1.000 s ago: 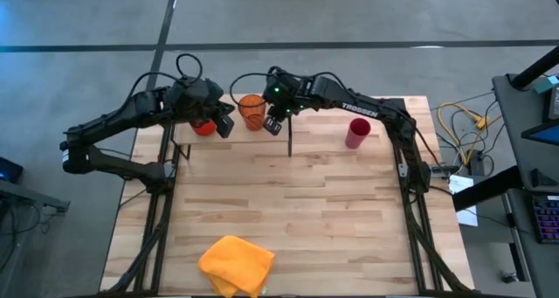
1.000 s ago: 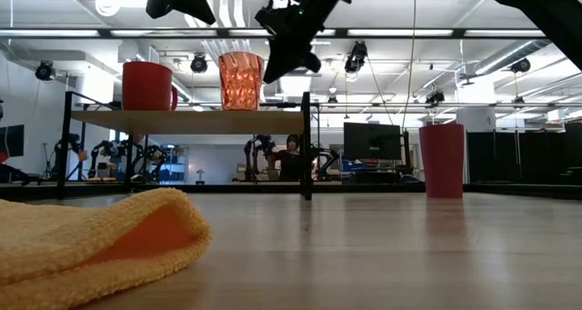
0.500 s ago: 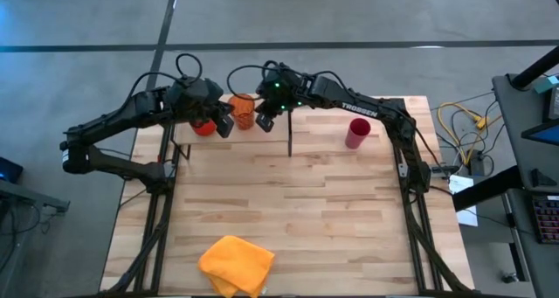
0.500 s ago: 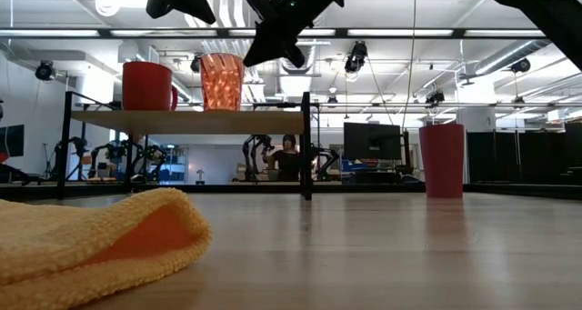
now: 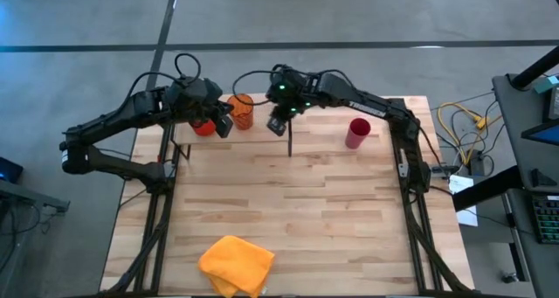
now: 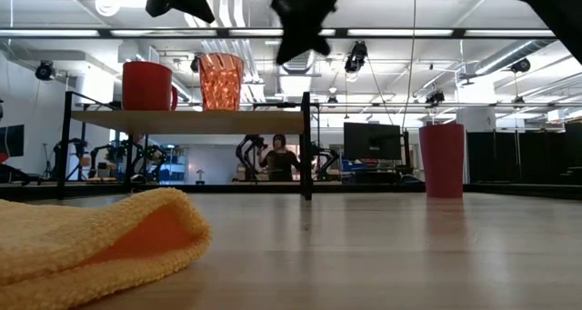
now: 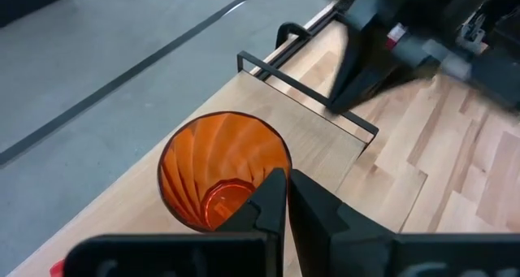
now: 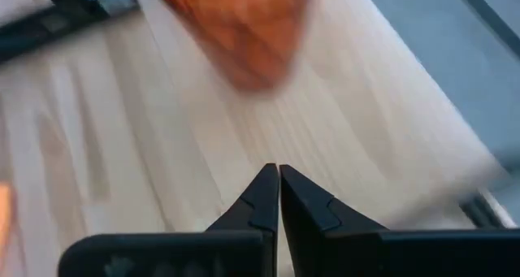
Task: Stack small to large cups/mugs on shelf
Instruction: Put the pink cup on the shelf
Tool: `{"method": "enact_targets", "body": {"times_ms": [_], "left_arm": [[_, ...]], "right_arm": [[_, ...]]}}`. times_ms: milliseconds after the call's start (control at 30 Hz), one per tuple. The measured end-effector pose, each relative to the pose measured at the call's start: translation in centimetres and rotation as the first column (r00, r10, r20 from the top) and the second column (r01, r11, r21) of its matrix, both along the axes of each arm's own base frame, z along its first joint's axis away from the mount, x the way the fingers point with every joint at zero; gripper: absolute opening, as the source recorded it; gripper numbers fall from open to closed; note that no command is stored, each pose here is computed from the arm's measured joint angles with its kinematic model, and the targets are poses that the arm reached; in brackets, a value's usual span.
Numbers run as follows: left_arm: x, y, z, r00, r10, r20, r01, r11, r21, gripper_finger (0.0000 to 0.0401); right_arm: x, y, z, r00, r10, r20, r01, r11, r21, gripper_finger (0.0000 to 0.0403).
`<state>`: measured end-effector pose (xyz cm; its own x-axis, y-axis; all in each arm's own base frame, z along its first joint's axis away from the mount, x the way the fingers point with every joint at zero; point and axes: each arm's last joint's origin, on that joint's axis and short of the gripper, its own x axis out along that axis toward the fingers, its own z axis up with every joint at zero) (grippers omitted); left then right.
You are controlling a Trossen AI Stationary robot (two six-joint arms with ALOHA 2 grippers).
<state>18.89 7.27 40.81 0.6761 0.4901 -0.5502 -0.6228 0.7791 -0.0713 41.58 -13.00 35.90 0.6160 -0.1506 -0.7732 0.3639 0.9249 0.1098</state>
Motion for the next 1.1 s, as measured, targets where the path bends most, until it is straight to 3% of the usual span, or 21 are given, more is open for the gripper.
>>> {"method": "enact_targets", "body": {"times_ms": [167, 300, 400, 500, 767, 933, 1100], "left_arm": [[0.0, 0.0, 0.0, 1.0, -0.003, -0.001, 0.003, 1.0, 0.002, 0.0], [0.0, -0.1, 0.0, 0.999, -0.048, -0.012, 0.048, 0.999, 0.009, 0.0], [0.1, -0.2, 0.0, 0.992, -0.124, -0.02, 0.124, 0.992, 0.009, 0.0], [0.2, -0.3, 0.0, 0.991, -0.132, -0.02, 0.132, 0.991, 0.005, 0.0], [0.3, -0.2, 0.1, 0.99, -0.142, -0.013, 0.142, 0.989, 0.026, 0.0], [0.4, -0.2, 0.0, 0.99, -0.14, -0.013, 0.141, 0.99, 0.024, 0.0001], [0.4, -0.2, 0.1, 0.99, -0.14, -0.012, 0.14, 0.99, 0.023, 0.0032]], "right_arm": [[-4.5, 1.9, 2.1, 0.971, -0.078, -0.226, 0.07, 0.997, -0.041, 0.0009], [-8.0, 3.1, 3.2, 0.915, -0.111, -0.387, 0.116, 0.993, -0.01, 0.0009], [-9.1, 3.3, 3.9, 0.925, -0.117, -0.362, 0.122, 0.992, -0.009, 0.0009], [-10.0, 3.6, 4.2, 0.925, -0.076, -0.372, 0.074, 0.997, -0.021, 0.0009], [-10.7, 3.5, 1.1, 0.866, -0.043, -0.498, 0.051, 0.999, 0.003, 0.0009], [-10.7, 3.3, -1.4, 0.803, -0.026, -0.596, 0.017, 1.0, -0.021, 0.0009], [-10.9, 3.4, -3.0, 0.766, -0.016, -0.642, 0.022, 1.0, 0.001, 0.0009]]}}
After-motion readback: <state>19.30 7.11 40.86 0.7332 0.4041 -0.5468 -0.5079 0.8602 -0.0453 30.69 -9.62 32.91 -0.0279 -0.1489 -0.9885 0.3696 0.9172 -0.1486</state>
